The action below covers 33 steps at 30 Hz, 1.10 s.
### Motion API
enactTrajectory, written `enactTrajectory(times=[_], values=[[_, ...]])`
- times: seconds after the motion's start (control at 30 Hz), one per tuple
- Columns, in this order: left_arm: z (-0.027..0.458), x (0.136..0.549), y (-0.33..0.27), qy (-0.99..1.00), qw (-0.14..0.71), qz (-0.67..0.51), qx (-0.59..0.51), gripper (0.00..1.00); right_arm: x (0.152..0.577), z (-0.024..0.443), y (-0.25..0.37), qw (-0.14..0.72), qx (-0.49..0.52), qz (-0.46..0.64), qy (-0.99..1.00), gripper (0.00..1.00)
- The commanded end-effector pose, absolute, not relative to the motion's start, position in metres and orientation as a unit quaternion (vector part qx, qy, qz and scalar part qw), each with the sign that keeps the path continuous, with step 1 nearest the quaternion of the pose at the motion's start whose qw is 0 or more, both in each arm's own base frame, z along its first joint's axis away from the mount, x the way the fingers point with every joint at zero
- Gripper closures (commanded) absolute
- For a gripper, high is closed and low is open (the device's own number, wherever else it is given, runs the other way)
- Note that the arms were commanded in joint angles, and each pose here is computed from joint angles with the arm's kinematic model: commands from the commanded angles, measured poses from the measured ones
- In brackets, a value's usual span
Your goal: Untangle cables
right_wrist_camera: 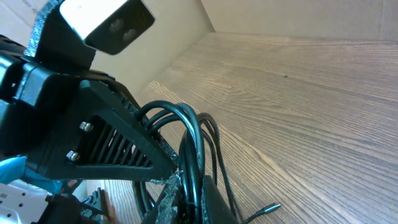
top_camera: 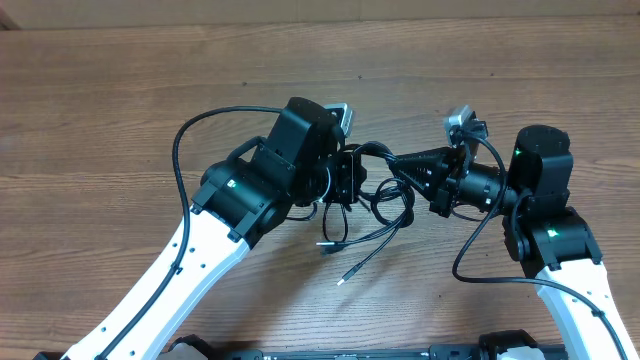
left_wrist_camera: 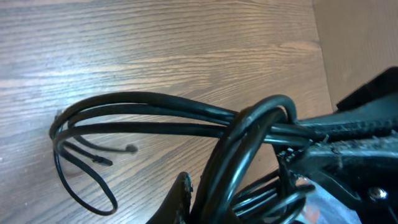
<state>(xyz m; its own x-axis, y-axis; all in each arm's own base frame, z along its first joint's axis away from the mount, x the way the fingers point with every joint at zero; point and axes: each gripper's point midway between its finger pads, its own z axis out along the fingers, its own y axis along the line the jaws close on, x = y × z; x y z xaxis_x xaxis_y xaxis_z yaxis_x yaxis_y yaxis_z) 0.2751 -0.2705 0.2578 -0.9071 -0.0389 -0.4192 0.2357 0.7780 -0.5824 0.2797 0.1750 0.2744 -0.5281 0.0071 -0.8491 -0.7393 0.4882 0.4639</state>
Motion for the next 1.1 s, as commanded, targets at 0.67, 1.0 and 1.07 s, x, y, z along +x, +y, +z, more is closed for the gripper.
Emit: enactTrajectory(times=[0.67,1.0,1.07], values=[[0.237,0.295,-0.217,0.930,0.216,-0.226,-0.193,0.96,0.309,0.287,0.159,0.406,-0.069,0.454,0.790,0.96],[0.241,0.274,-0.247,0.942,0.205,-0.259,0.052,0.96,0.293,0.279,0.167,0.459,-0.252,0.390,0.758,0.25],[0.244,0.268,-0.254,0.937,0.199,-0.276,0.082,0.96,0.292,0.277,0.167,0.468,-0.277,0.375,0.751,0.24]])
